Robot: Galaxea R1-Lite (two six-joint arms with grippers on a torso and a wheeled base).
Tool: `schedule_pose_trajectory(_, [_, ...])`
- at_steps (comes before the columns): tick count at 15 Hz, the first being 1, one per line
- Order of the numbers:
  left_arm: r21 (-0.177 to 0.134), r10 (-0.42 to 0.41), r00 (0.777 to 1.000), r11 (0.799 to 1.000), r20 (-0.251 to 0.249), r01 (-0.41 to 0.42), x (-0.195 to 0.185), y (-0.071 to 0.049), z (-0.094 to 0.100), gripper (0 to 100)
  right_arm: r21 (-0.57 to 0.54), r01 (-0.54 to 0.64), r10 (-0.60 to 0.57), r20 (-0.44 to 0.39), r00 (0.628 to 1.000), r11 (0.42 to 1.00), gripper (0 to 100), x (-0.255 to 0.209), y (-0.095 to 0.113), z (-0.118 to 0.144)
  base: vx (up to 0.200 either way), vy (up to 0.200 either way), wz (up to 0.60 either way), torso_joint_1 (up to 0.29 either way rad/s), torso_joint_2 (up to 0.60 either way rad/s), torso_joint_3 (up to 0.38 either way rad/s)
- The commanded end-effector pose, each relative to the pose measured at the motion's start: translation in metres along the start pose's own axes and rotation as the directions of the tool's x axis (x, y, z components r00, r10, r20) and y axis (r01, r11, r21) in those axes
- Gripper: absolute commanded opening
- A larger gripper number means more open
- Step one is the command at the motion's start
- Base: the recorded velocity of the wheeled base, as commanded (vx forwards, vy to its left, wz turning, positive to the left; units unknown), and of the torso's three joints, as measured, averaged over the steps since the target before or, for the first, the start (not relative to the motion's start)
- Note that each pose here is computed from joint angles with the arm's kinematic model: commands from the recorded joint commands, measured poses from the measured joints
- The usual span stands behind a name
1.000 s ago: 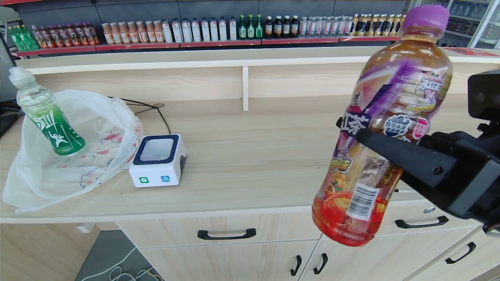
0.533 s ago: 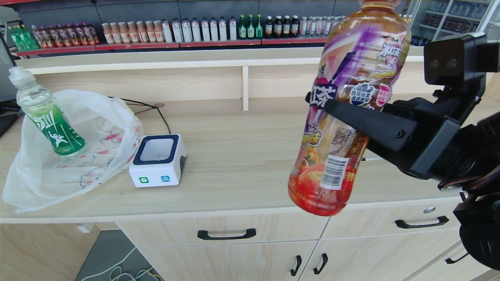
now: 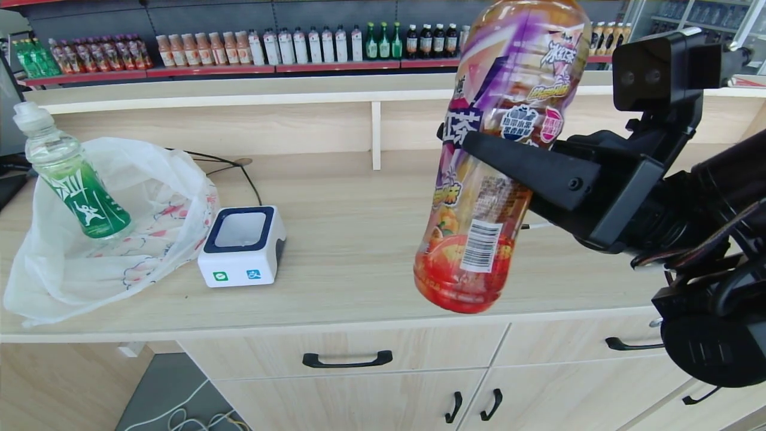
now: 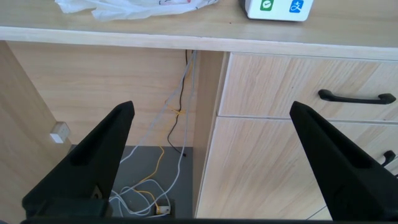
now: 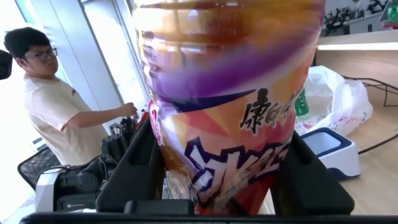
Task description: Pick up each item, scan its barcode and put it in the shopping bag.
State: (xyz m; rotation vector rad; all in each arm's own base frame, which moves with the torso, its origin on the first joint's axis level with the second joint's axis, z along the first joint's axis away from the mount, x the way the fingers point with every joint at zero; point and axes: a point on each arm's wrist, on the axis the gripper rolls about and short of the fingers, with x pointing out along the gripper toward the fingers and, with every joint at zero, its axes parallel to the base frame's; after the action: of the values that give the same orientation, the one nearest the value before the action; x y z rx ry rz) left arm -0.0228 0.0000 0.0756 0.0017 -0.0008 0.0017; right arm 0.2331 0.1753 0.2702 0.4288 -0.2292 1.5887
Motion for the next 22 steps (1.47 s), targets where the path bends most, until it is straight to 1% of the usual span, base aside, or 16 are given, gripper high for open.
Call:
schedule_pose_trajectory(1, [0.0, 0.001, 1.0, 1.0, 0.001, -0.001, 0.0, 0.0, 0.0, 100, 0.003, -0.006, 0.006, -0.001, 1.0, 1.0, 0, 0.0017, 0.0001, -0.0014, 0.0, 0.0, 0.0, 0.0, 0.0, 0.0])
schedule_pose_trajectory(16, [0.0, 0.0, 1.0, 1.0, 0.001, 0.0, 0.0, 0.0, 0.0, 100, 0.006, -0.015, 0.015, 0.0, 1.0, 1.0, 0, 0.0038, 0.0026, -0.0021, 0.0, 0.0, 0.0, 0.0, 0.0, 0.0])
schedule_pose_trajectory(22, [0.0, 0.001, 1.0, 1.0, 0.001, -0.001, 0.0, 0.0, 0.0, 100, 0.014, -0.004, 0.004, -0.007, 1.0, 1.0, 0, 0.0025, 0.0009, -0.0065, 0.0, 0.0, 0.0, 0.0, 0.0, 0.0])
